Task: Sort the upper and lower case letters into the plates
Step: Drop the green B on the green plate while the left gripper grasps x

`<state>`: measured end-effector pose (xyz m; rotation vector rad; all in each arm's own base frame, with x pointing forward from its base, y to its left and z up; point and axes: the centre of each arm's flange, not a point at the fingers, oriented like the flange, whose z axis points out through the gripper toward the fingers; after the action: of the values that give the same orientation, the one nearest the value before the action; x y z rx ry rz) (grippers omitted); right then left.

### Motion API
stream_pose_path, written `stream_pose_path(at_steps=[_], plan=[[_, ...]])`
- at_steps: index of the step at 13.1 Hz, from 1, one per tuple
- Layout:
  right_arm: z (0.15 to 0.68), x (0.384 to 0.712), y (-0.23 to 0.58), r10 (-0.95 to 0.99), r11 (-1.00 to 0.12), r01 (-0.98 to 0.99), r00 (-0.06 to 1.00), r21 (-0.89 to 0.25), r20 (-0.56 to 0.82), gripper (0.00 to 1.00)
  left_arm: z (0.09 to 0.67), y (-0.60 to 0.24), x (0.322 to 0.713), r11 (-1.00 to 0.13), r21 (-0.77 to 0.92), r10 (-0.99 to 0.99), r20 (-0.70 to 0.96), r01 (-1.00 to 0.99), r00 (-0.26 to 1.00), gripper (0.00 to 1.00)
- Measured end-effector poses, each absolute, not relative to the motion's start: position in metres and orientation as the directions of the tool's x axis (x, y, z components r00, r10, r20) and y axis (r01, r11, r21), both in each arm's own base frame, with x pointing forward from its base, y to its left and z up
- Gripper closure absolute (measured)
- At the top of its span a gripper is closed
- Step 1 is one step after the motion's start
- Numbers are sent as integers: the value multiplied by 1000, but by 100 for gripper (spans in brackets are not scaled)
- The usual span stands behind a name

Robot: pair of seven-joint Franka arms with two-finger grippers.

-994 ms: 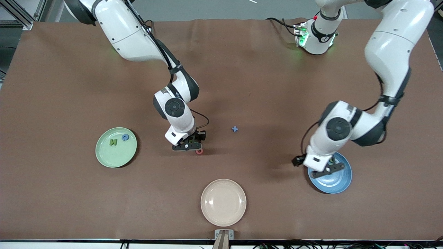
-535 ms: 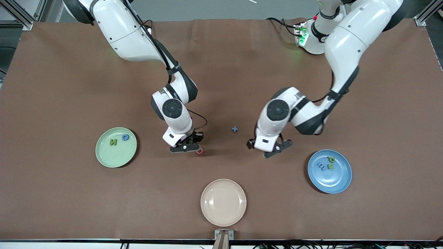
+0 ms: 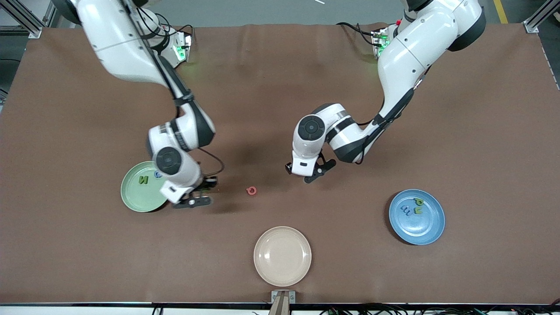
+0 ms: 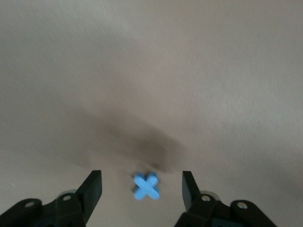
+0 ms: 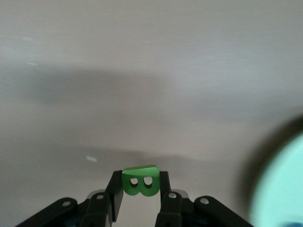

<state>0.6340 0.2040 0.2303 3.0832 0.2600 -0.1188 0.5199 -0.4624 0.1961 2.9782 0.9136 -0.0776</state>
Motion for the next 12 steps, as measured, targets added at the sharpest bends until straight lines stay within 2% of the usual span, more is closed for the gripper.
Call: stream_pose_path(at_steps=[3,4,7,8,9,10,11,12], plan=[[247,639,121,213,-976,217,969,24,-127,65,189,-474,513,-827,21,559,-65,561,826,31],[242,634,103,211,-976,216,967,20,-142,65,186,-474,514,-826,19,560,-68,563,825,37],[214,614,87,201,-978,206,969,16,-144,65,179,-472,514,-825,11,564,-72,566,823,42],[205,608,86,202,-978,206,969,15,-140,65,179,-471,515,-824,11,564,-71,566,823,49],[201,605,85,201,-979,205,970,15,-140,63,179,-471,515,-824,12,565,-71,567,822,49],[200,604,84,199,-979,203,970,15,-140,60,179,-471,515,-824,13,564,-71,566,823,58],[203,605,84,200,-979,203,971,14,-135,51,180,-471,516,-824,13,564,-70,566,823,70],[209,609,88,204,-978,207,971,13,-126,40,181,-471,517,-824,16,564,-69,566,823,75]])
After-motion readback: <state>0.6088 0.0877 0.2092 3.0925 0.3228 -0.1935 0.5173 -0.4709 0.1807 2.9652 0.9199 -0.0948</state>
